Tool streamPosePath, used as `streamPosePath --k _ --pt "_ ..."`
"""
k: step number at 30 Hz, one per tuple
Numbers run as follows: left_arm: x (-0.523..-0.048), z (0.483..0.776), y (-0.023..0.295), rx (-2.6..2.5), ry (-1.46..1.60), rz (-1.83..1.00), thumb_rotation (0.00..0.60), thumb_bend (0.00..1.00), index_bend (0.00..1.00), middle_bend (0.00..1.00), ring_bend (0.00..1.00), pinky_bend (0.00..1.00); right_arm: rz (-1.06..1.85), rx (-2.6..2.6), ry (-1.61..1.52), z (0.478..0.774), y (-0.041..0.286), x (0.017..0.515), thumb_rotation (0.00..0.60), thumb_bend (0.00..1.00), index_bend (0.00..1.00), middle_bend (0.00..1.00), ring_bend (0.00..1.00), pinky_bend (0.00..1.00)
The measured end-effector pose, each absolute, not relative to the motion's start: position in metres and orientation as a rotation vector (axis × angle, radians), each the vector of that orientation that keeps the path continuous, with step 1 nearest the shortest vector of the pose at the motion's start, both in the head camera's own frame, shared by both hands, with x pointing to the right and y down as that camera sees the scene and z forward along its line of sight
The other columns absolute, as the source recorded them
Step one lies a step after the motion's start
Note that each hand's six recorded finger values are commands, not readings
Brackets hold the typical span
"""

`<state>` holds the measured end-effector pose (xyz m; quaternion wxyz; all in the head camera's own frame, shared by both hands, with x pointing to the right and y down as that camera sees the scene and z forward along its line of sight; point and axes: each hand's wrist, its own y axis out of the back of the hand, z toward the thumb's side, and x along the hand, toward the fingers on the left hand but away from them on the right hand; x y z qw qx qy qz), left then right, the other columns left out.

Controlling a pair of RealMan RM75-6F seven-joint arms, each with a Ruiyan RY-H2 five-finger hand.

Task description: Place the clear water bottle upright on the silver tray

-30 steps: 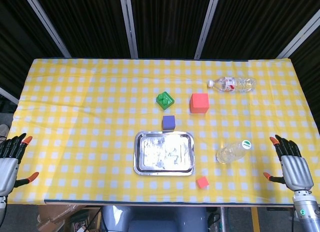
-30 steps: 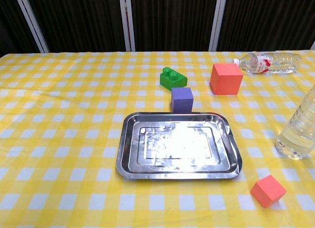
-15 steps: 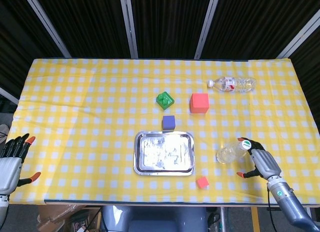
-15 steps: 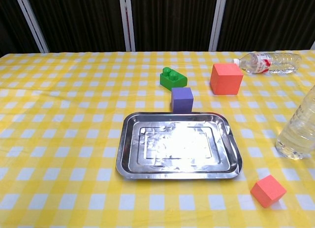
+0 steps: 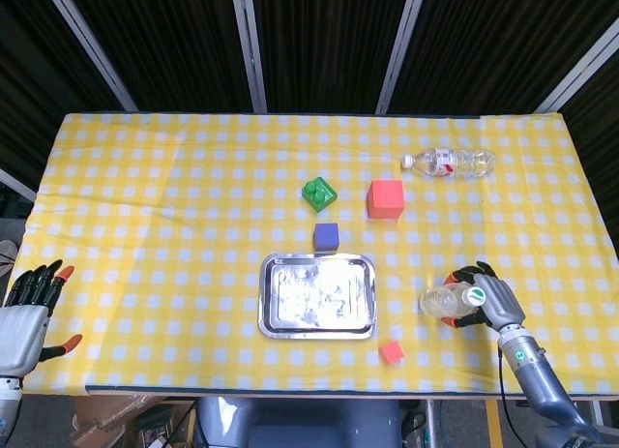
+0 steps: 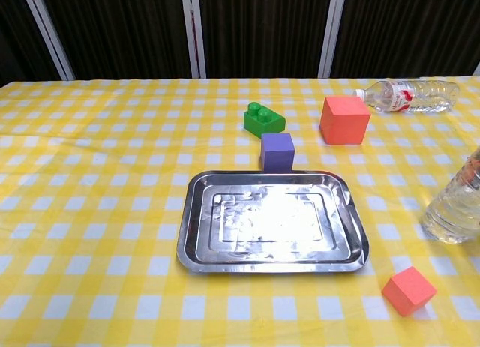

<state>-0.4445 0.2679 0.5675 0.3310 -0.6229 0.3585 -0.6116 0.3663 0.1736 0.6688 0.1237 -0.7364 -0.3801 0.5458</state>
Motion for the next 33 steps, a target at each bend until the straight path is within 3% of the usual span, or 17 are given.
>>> streamPosePath --k 5,16,26,33 --pt "-0.442 0.57 0.269 -1.634 0.925 -1.606 0.6 0.14 0.01 0.0 0.0 0.0 1.557 -2.15 -1.156 0.664 0.171 0.366 0.6 0.19 0.7 0.58 0.3 0.0" --pt "-0.44 0.57 0.269 -1.638 0.928 -1.597 0.6 0.14 0.01 0.0 0.0 0.0 1.484 -2.212 -1.208 0.644 0.162 0.352 0.6 0.3 0.72 0.59 0.32 0.0" --pt "-0.447 0.556 0.264 -1.634 1.005 -1.554 0.6 0.14 0.01 0.0 0.0 0.0 1.351 -2.441 -1.06 0.61 0.167 0.253 0.6 0.3 0.72 0.59 0.33 0.0" --pt "-0.45 0.553 0.263 -1.64 1.013 -1.541 0.6 0.14 0.01 0.0 0.0 0.0 1.355 -2.519 -0.985 0.613 0.176 0.202 0.6 0.31 0.72 0.59 0.33 0.0"
